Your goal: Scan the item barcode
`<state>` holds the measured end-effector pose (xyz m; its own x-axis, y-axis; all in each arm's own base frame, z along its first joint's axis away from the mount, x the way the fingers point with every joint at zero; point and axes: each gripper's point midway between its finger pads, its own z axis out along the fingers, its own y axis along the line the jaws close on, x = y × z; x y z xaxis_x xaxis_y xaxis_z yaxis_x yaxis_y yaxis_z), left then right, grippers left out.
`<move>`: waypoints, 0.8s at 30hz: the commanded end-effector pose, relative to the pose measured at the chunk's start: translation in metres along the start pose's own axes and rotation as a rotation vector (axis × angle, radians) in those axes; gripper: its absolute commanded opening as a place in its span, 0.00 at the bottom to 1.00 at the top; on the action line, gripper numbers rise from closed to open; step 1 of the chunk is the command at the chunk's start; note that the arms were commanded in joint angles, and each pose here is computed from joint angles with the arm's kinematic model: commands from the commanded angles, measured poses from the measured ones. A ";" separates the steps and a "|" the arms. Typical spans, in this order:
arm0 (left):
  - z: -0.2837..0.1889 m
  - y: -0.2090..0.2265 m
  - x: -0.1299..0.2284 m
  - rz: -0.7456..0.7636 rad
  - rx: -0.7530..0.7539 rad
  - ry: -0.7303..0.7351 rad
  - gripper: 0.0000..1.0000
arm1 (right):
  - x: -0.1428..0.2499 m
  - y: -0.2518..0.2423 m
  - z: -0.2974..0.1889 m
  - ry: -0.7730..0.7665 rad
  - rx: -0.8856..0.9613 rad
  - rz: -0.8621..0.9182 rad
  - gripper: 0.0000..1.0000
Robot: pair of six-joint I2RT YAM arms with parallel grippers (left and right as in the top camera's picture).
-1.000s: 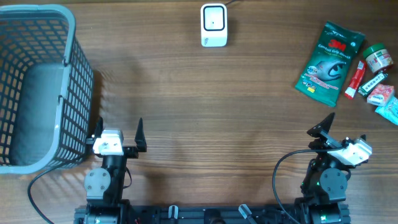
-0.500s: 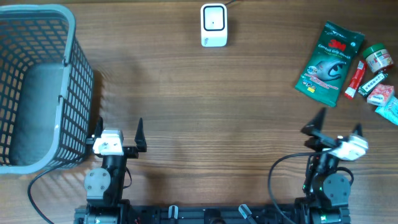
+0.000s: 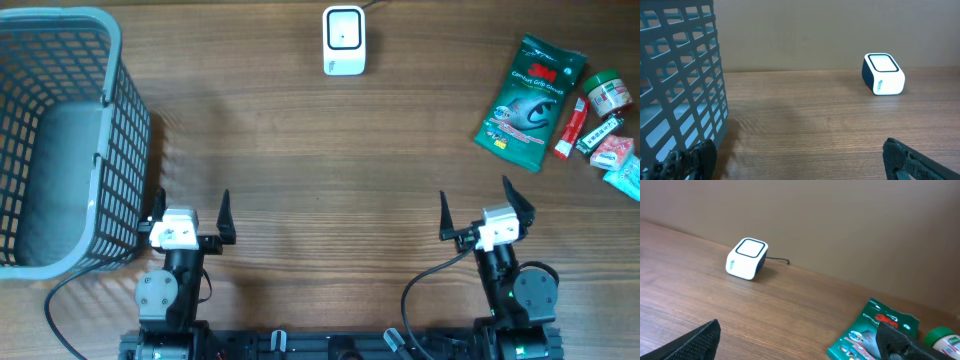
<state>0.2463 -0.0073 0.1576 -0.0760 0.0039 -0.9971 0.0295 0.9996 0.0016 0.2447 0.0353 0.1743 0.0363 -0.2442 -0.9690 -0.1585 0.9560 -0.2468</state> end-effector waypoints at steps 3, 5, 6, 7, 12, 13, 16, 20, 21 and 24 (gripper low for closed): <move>0.000 0.000 0.002 -0.006 0.007 0.003 1.00 | 0.002 -0.004 0.000 0.010 0.023 -0.013 1.00; 0.000 0.000 0.002 -0.006 0.007 0.003 1.00 | 0.003 -0.006 0.000 0.015 0.038 -0.013 1.00; 0.000 0.000 0.002 -0.006 0.007 0.002 1.00 | 0.004 -0.009 0.000 0.019 0.053 -0.012 1.00; 0.000 0.000 0.002 -0.006 0.007 0.002 1.00 | 0.004 -0.009 0.000 0.019 0.053 -0.007 1.00; 0.000 0.000 0.002 -0.006 0.007 0.002 1.00 | 0.005 -0.024 -0.001 0.017 0.142 0.233 1.00; 0.000 0.000 0.002 -0.006 0.007 0.003 1.00 | 0.006 -0.024 -0.001 0.015 0.144 0.254 1.00; 0.000 0.000 0.002 -0.006 0.007 0.002 1.00 | 0.006 -0.024 -0.001 0.016 0.144 0.252 0.99; 0.000 0.000 0.002 -0.006 0.007 0.002 1.00 | 0.006 -0.024 -0.001 0.016 0.144 0.252 1.00; 0.000 0.000 0.002 -0.006 0.007 0.002 1.00 | 0.006 -0.024 -0.001 0.016 0.143 0.252 1.00; 0.000 0.000 0.002 -0.006 0.007 0.003 1.00 | 0.006 -0.023 -0.001 0.018 0.140 0.252 1.00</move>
<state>0.2463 -0.0073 0.1575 -0.0763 0.0039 -0.9971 0.0295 0.9996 0.0016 0.2470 0.0136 0.1747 -0.0018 -0.0191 -0.9998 -0.0363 0.9992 -0.0190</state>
